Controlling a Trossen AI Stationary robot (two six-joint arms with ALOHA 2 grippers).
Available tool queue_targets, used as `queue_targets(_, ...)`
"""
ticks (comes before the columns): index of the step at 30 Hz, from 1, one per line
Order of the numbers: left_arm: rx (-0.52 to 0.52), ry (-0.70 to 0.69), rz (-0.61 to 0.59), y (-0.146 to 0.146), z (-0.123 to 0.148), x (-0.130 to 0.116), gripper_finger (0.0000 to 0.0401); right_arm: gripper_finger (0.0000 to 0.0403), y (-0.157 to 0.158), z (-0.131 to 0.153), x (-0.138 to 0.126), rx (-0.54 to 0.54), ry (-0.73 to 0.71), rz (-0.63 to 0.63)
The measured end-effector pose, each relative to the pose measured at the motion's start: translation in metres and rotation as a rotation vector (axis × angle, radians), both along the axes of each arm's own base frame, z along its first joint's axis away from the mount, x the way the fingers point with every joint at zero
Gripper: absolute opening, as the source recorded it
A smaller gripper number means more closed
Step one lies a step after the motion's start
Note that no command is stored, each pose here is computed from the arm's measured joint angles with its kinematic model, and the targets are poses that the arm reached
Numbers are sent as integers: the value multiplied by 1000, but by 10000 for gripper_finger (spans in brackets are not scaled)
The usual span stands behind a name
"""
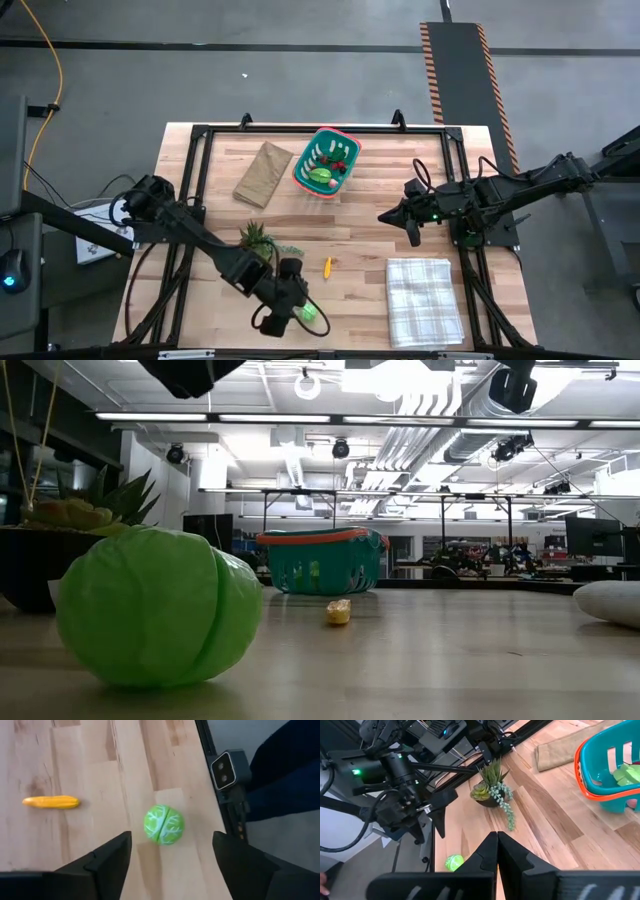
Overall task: Pick and placing Produce into tupperware
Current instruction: Put the green cabbage in the green basket
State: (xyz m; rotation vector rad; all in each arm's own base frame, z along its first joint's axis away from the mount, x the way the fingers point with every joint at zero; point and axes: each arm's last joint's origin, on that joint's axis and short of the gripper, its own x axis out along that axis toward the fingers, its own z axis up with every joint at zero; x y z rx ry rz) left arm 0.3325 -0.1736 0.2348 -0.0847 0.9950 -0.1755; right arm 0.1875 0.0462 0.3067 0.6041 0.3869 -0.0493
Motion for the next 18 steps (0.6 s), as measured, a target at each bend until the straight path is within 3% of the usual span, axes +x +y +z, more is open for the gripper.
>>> queue_targets(18,32,24,-66,23,-4,10,345,1,0,0,0,-7,-1,3)
